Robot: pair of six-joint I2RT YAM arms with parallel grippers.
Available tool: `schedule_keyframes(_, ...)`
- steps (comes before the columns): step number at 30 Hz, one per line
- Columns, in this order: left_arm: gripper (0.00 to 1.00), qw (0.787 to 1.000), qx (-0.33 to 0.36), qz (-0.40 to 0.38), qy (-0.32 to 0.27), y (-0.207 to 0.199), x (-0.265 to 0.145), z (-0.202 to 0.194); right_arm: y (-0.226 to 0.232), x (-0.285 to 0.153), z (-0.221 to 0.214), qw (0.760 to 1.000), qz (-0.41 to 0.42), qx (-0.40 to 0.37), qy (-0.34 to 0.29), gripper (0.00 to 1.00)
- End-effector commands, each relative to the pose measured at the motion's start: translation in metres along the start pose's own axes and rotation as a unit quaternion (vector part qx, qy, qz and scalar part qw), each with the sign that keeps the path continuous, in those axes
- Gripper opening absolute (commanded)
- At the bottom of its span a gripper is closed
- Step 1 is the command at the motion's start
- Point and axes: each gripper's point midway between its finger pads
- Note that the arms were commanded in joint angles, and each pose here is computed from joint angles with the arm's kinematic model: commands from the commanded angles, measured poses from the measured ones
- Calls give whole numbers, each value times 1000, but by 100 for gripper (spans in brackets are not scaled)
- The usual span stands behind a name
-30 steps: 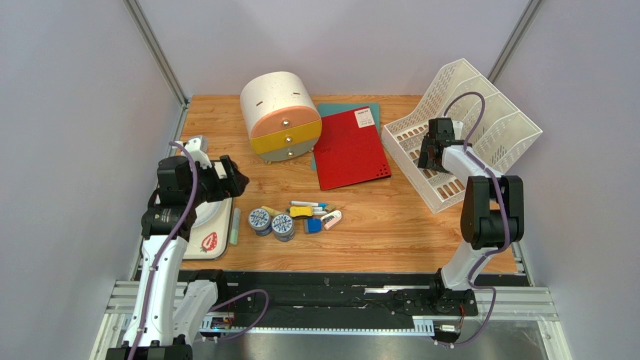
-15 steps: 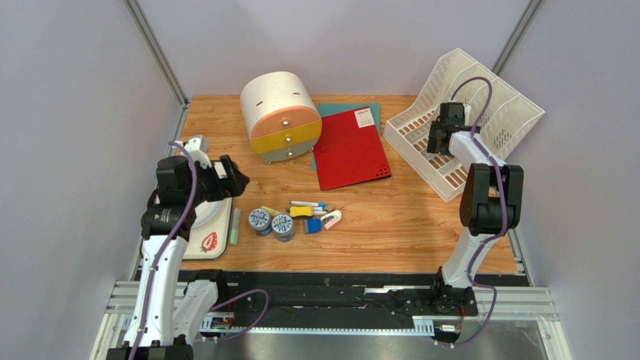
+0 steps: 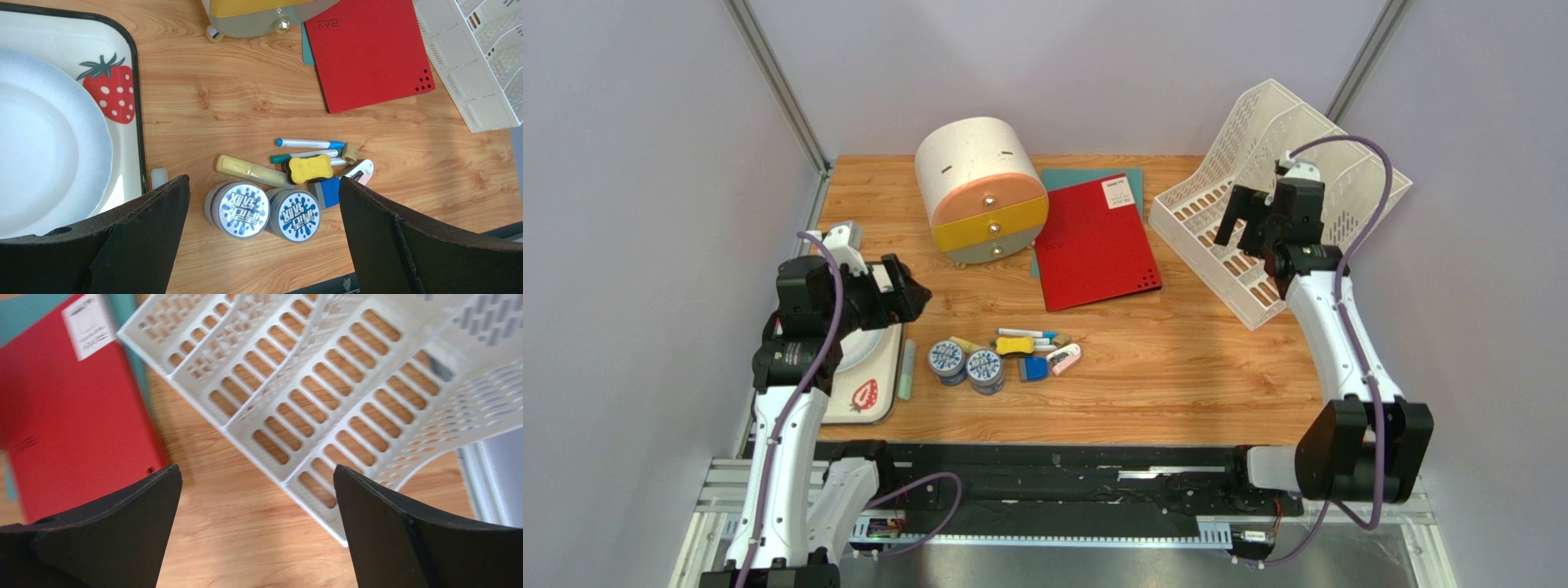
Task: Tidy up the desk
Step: Move the storage box to the corner of the board, then pick up the folder from the center of the board.
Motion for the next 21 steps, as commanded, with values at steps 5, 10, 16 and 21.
schedule_keyframes(5,99,1000,6,-28,-10,-10,-1,6,91,-25,-38,968,233,93,8,99)
schedule_keyframes(10,99,999,3,-41,-12,-14,-1,5,112,-17,-60,952,274,135,22,99)
schedule_keyframes(16,99,999,2,-50,-7,-16,0,3,120,8,-78,949,274,146,46,97)
schedule_keyframes(21,99,999,4,-51,-11,-16,-1,3,137,33,-88,945,277,157,69,91)
Point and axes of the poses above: each gripper's point midway between its finger pads, its own x axis out along the fingers, its own y axis along the line the jaws close on, z = x × y, and after that the axes turned 14 degrees about -x, right-handed
